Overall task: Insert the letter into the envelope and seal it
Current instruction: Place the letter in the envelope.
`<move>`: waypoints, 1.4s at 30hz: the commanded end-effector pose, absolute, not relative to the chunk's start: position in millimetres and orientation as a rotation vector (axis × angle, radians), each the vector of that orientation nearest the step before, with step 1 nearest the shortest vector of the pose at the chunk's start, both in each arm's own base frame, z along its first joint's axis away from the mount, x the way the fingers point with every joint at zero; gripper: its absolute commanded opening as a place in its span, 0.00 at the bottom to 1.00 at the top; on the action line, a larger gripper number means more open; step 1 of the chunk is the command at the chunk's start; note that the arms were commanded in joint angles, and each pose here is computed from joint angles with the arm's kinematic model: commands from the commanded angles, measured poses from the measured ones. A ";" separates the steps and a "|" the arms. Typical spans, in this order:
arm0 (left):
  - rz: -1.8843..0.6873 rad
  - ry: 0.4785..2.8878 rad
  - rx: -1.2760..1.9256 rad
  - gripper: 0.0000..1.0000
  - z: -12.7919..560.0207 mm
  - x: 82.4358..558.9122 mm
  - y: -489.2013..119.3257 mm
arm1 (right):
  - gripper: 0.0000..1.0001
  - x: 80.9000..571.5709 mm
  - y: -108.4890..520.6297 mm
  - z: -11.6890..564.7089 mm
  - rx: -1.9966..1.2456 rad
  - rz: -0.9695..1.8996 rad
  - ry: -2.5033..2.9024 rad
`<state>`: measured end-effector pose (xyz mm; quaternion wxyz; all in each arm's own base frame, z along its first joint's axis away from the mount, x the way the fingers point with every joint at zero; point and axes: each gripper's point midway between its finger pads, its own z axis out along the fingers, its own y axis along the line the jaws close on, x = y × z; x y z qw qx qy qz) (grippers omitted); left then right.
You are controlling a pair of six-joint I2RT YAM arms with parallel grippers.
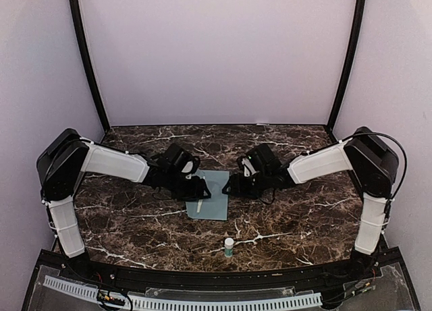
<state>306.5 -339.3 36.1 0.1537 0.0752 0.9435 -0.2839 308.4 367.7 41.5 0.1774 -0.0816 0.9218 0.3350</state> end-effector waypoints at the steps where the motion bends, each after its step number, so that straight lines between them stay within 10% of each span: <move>1: -0.876 2.696 0.218 0.60 43.9 297.4 -342.6 | 0.60 294.0 374.2 47.0 -0.250 0.983 2.608; 42: -0.979 2.710 0.265 0.58 36.7 288.2 -367.7 | 0.50 285.5 403.3 42.2 -0.287 1.017 2.620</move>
